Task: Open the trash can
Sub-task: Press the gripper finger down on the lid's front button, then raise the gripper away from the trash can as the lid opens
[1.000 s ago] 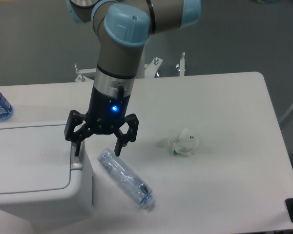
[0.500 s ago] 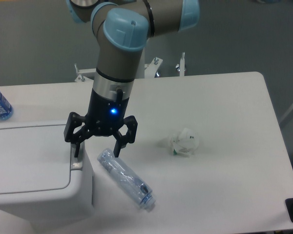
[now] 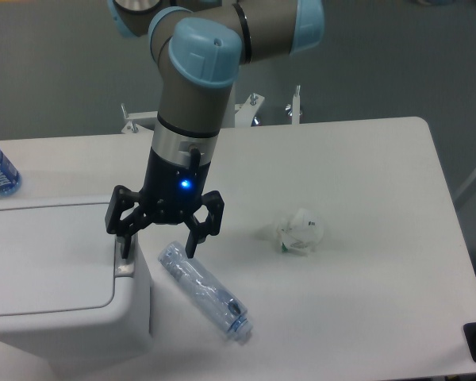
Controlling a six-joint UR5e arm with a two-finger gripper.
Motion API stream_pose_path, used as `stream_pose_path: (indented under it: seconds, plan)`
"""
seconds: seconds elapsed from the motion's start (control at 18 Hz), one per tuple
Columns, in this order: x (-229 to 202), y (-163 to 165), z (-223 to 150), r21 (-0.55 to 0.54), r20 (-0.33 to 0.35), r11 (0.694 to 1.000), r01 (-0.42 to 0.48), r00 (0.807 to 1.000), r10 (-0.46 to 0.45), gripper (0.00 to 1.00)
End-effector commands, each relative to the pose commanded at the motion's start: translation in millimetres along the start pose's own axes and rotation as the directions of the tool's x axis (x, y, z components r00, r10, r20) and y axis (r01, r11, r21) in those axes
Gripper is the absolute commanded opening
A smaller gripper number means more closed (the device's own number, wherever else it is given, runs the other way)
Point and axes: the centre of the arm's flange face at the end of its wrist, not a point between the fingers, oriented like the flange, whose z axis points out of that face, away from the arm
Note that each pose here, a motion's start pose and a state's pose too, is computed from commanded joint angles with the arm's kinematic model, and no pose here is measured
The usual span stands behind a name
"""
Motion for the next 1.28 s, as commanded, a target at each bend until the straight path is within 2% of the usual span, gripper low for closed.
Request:
stream_pose_path:
  seconds: [1.28]
  plan:
    - [-2.9,-0.4,6.9,-0.006,0.0,1.0,-0.001,1.0,0.001,1.0]
